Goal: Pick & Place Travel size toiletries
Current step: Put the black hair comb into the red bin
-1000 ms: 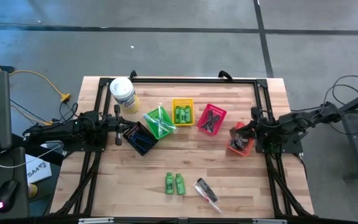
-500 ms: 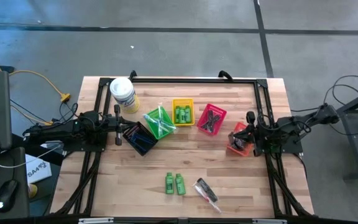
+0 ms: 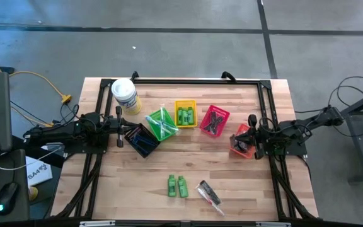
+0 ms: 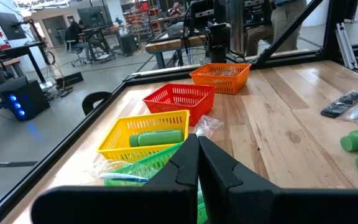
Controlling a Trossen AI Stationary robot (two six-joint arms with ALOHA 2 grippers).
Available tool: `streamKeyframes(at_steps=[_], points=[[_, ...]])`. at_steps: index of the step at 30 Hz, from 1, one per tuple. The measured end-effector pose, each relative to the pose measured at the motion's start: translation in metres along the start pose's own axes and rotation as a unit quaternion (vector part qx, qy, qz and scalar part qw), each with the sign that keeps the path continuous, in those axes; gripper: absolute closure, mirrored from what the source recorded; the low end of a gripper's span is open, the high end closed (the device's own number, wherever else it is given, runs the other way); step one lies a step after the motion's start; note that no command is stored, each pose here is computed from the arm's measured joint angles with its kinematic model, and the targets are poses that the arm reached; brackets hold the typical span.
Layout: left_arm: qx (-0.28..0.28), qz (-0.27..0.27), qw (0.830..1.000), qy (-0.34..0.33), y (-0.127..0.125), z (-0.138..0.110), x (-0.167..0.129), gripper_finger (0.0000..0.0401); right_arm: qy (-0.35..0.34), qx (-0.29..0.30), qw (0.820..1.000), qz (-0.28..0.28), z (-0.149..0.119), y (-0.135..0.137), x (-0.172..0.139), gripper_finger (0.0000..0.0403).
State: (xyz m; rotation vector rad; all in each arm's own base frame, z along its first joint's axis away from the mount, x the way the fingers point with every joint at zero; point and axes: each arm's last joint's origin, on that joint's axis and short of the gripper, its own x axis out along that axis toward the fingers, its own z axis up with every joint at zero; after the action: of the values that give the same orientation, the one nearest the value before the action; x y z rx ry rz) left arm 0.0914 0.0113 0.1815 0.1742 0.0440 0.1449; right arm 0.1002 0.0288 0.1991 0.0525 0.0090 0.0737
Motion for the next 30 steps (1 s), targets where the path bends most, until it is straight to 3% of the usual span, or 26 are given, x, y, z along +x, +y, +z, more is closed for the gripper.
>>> streamKeyframes(at_steps=[9,30], points=[[0.0,0.0,1.0,0.0,0.0,0.0,0.0,0.0401,0.006,0.007,1.0,-0.002,-0.016,0.0,0.002,0.0401],[0.001,0.0,1.0,0.0,0.0,0.0,0.0,0.0401,0.008,0.008,1.0,-0.004,-0.018,0.0,0.003,0.0401]])
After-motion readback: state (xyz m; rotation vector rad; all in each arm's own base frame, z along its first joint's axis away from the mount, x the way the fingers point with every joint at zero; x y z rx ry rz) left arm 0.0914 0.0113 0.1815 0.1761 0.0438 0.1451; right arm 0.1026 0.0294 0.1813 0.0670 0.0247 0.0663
